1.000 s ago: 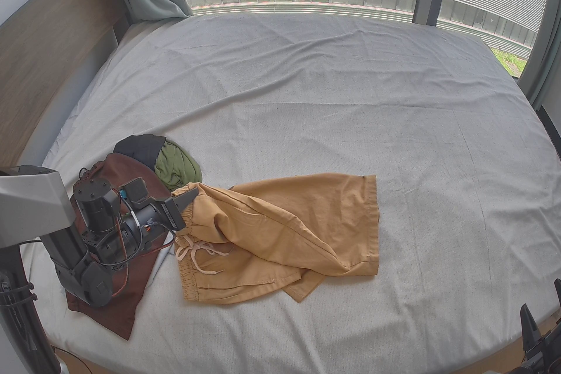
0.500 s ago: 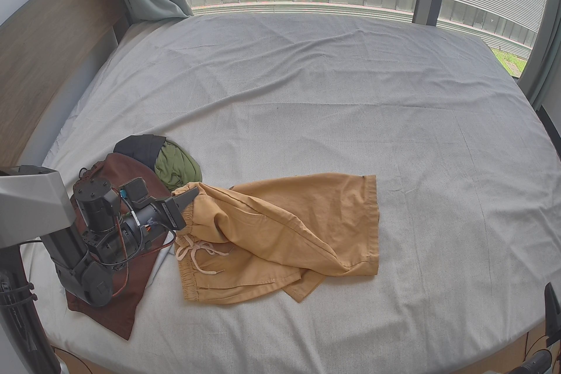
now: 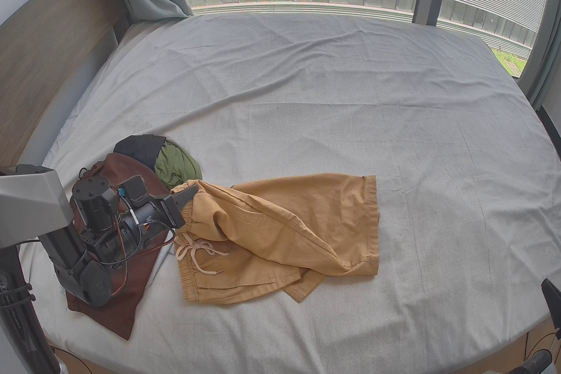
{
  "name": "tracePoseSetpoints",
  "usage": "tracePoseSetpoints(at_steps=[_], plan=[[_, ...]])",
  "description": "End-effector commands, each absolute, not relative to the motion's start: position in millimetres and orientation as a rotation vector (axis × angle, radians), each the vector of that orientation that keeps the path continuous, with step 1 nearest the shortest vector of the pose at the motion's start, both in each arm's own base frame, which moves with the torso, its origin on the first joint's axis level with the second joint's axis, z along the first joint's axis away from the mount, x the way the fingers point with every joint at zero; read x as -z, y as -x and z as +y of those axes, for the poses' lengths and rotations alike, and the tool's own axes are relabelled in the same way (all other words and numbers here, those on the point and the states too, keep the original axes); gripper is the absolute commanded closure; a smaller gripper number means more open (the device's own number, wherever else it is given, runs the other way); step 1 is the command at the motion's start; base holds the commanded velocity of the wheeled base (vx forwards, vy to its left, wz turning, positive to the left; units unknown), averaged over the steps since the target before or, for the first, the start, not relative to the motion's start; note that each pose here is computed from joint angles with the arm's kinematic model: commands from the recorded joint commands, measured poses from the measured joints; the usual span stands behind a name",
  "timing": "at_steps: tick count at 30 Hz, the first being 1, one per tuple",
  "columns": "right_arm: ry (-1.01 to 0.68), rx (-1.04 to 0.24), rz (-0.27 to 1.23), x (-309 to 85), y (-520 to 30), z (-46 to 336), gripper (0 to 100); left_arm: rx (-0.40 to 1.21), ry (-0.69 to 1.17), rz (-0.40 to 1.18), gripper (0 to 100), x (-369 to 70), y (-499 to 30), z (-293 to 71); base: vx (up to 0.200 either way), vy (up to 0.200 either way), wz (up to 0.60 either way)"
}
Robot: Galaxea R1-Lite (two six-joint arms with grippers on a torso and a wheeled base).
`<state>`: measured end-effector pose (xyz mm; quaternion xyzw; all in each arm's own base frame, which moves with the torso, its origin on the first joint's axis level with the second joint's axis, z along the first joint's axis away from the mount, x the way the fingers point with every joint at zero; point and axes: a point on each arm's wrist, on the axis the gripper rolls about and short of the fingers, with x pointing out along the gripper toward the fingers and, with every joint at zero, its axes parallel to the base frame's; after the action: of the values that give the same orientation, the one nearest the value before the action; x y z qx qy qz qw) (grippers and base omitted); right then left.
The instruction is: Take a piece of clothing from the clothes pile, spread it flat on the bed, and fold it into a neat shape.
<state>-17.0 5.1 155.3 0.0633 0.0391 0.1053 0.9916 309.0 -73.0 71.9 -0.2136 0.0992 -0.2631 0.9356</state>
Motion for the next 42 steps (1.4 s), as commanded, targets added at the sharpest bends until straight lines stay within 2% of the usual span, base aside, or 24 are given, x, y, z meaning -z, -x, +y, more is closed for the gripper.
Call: tracePoseSetpoints(at_steps=[1, 9, 18, 23, 34, 39, 42], plan=[[-0.147, -0.261, 0.220, -174, -13, 6, 0, 0.541, 0.437, 0.196, 100, -74, -309, -73, 0.000, 0.000, 0.00], [-0.075, -0.411, 0.284, -188, -36, 10, 0, 0.541, 0.433, 0.193, 100, -74, -309, -73, 0.000, 0.000, 0.00], [-0.070, -0.565, 0.412, -184, -58, 21, 0, 0.543, 0.433, 0.194, 100, -74, -309, -73, 0.000, 0.000, 0.00], [-0.085, -0.634, 0.398, -188, -73, 26, 0, 0.549, 0.432, 0.182, 100, -79, -306, -74, 0.000, 0.000, 0.00], [-0.110, -0.665, 0.403, -188, -96, 32, 0, 0.545, 0.433, 0.189, 100, -77, -307, -74, 0.000, 0.000, 0.00], [-0.194, -0.669, 0.402, -189, -110, 36, 0, 0.545, 0.434, 0.178, 100, -80, -307, -73, 0.000, 0.000, 0.00], [-0.242, -0.682, 0.467, -175, -129, 44, 0, 0.542, 0.435, 0.189, 100, -77, -307, -73, 0.000, 0.000, 0.00]])
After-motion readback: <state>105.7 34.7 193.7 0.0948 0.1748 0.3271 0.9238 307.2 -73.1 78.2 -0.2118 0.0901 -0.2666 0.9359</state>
